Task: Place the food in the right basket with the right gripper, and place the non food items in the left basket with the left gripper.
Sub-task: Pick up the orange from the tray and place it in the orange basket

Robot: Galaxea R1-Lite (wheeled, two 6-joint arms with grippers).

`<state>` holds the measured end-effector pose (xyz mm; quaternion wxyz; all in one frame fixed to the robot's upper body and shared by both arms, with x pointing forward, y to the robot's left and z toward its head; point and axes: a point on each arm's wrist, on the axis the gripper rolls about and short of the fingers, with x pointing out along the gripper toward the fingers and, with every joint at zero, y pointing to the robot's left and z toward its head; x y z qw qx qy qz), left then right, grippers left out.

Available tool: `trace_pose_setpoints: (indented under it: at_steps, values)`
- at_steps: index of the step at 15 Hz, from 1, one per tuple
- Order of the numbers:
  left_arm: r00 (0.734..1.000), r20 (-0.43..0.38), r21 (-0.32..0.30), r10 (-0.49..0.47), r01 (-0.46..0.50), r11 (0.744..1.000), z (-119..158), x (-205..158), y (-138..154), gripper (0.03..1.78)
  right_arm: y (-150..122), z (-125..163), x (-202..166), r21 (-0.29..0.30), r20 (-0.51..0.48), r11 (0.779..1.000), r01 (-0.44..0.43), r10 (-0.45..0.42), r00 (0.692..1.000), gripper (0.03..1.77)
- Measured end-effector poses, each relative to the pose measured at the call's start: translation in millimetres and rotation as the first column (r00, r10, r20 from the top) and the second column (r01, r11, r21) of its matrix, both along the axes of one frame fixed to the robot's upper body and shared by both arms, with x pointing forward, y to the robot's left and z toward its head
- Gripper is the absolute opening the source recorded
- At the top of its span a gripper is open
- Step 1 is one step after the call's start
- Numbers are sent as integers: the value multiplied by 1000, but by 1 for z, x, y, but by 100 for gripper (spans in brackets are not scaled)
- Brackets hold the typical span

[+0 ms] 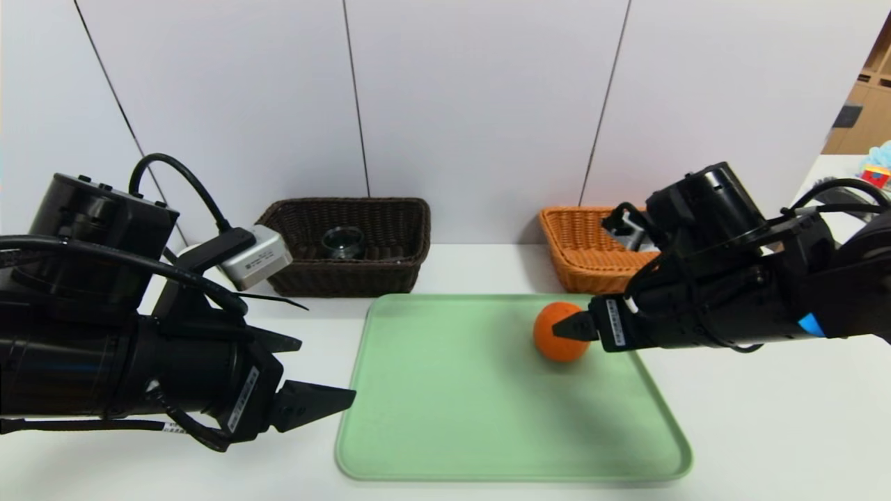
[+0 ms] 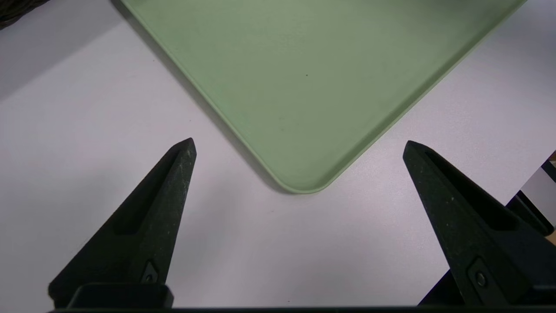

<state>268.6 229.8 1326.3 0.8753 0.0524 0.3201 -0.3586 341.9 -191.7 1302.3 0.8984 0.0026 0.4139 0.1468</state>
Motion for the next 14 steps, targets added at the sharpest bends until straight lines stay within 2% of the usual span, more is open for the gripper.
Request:
trace_pose_setpoints:
  at_steps: [3,7,13,14]
  values:
    - [1000,-2,-1,-3,3,1000,0,-1,-1,169,14,-8,13,-33,-29,998,49,-50,998,170]
    - [1000,-4,-3,-5,5,1000,0,-1,-2,169,29,-20,28,-66,-31,996,60,-62,998,170]
    - [1000,-5,-5,-3,3,1000,0,-1,-2,169,37,-37,43,-101,-55,993,68,-74,996,170]
    - [1000,-5,-5,-3,3,1000,0,-1,-2,169,38,-40,44,-106,-59,992,67,-74,996,163]
